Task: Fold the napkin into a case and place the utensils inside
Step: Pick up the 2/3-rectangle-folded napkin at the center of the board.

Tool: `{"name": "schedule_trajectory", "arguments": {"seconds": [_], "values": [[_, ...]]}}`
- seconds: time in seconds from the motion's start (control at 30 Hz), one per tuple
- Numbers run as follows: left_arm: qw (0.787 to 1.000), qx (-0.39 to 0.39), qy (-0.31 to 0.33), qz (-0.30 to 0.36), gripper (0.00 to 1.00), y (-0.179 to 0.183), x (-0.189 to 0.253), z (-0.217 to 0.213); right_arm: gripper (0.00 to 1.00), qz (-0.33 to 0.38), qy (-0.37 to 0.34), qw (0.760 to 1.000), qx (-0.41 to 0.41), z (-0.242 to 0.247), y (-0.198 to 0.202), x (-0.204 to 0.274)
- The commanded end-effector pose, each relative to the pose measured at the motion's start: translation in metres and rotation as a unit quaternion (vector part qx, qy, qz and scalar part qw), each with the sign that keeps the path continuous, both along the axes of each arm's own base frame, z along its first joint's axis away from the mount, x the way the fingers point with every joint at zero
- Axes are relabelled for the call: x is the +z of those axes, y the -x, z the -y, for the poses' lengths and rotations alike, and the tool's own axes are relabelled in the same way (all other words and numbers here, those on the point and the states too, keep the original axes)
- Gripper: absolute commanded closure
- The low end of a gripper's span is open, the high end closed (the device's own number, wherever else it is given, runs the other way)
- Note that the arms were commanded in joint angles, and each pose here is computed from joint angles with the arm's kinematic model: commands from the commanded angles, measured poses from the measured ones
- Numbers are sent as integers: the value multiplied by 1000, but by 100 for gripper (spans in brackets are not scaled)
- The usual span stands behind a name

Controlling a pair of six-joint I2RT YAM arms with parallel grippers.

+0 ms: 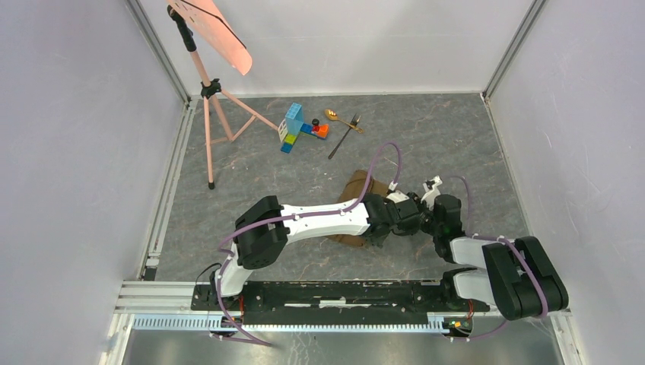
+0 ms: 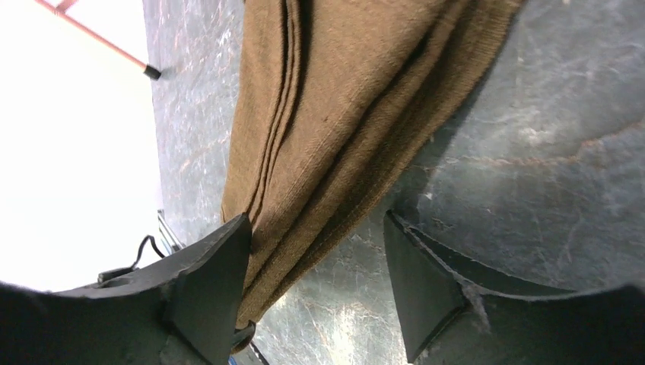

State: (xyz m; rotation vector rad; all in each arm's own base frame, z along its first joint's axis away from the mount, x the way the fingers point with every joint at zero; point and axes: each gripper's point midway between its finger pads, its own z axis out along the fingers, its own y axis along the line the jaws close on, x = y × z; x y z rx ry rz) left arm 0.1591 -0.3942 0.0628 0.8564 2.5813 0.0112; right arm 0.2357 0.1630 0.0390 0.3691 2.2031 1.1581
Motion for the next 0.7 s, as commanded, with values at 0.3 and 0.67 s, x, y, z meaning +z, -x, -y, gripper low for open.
{"name": "schedule_trajectory", "arguments": {"seconds": [0.3,0.67], "values": [[999,-17,34,-9,98,6,10,10,47,-1,39,996,-74,21,-17,-17],[995,-36,79,-41,57,15,24,25,98,43,78,995,-49,22,-28,-10]]}}
